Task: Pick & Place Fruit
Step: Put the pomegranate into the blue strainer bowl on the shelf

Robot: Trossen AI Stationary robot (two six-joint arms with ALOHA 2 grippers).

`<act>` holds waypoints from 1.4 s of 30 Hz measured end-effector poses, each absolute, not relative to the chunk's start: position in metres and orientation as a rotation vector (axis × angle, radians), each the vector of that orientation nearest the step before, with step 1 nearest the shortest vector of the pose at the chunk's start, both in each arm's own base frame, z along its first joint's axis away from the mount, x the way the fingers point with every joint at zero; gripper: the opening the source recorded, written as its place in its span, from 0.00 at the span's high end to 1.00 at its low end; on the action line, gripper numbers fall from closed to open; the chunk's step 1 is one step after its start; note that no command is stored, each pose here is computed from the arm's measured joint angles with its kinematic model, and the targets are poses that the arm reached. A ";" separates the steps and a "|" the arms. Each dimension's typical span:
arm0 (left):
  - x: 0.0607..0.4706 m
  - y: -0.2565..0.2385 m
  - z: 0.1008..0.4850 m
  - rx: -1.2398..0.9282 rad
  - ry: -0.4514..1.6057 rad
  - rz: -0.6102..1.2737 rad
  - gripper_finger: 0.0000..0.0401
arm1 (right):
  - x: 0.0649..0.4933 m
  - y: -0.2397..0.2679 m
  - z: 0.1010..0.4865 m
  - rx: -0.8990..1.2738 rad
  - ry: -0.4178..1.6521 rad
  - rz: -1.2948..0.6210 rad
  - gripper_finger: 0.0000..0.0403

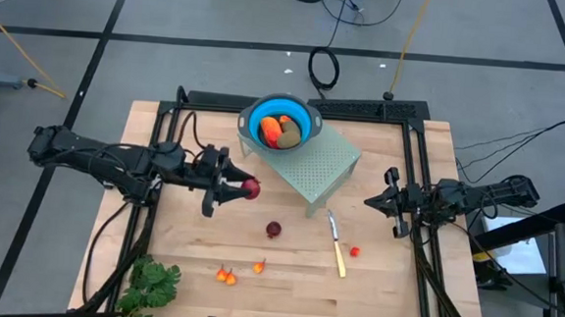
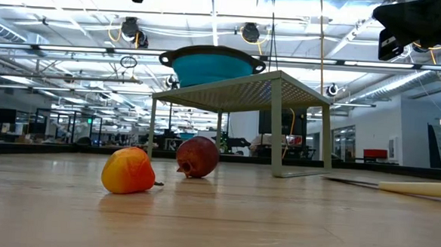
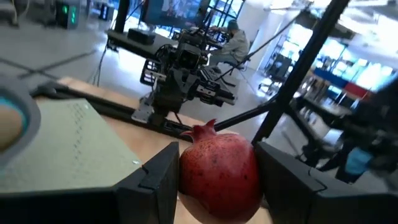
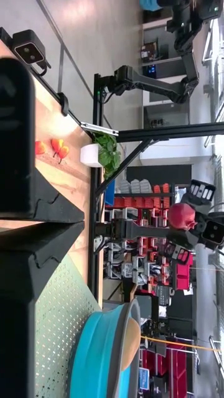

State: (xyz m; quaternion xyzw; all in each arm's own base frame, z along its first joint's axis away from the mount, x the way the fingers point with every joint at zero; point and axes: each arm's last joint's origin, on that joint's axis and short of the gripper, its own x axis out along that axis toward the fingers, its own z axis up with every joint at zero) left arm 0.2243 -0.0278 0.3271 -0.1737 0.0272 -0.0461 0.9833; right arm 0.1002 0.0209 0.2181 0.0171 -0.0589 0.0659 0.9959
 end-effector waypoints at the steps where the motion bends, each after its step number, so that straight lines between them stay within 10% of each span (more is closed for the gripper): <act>1: 0.224 -0.028 0.327 -0.321 0.053 -0.093 0.54 | 0.100 0.021 0.218 0.034 -0.118 0.132 1.00; 16: 0.224 -0.028 0.327 0.099 0.032 -0.101 0.54 | 0.100 0.021 0.218 0.034 -0.118 0.132 1.00; 42: 0.224 -0.008 0.328 0.015 0.028 0.277 0.54 | 0.100 0.021 0.218 0.034 -0.118 0.129 1.00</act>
